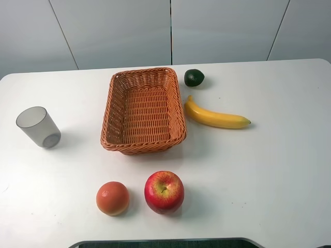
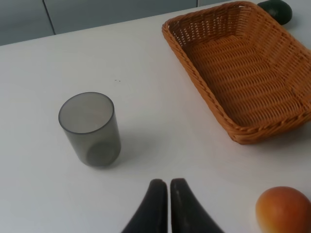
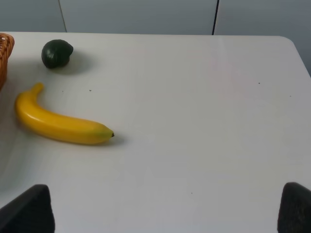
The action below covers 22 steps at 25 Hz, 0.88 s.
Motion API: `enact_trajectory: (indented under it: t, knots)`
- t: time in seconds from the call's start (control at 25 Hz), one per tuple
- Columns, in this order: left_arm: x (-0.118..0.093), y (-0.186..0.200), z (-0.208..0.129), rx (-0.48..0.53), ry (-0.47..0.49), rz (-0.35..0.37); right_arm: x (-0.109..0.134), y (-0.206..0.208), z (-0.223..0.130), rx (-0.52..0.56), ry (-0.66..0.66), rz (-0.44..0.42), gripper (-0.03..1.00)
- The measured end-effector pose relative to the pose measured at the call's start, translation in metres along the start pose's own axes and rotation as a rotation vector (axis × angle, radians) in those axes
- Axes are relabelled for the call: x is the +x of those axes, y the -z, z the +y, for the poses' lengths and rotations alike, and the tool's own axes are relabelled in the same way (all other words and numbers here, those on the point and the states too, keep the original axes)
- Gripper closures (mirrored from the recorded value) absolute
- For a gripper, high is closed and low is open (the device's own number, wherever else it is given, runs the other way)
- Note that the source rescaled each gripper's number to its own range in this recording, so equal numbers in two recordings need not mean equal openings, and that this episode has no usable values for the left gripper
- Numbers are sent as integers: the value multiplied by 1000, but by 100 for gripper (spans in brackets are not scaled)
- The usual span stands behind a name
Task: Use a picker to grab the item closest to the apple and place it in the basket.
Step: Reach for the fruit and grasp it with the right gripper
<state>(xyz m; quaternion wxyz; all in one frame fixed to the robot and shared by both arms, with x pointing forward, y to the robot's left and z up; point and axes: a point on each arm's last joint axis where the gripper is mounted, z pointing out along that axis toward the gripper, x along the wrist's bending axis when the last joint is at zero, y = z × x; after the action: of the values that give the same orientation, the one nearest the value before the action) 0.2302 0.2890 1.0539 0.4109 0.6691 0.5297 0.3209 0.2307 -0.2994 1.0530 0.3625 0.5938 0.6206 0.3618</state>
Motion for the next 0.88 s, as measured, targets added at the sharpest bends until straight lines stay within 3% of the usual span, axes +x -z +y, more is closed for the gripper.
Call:
enact_trajectory:
  t: [0.64,0.72,0.88]
  knots:
    - [0,0,0,0,0,0,0,0,0,0,0,0,-3]
    - [0,0,0,0,0,0,1,0,0,-1,50,15,-3]
    - [0,0,0,0,0,0,11,4,20,15,148,131,-3]
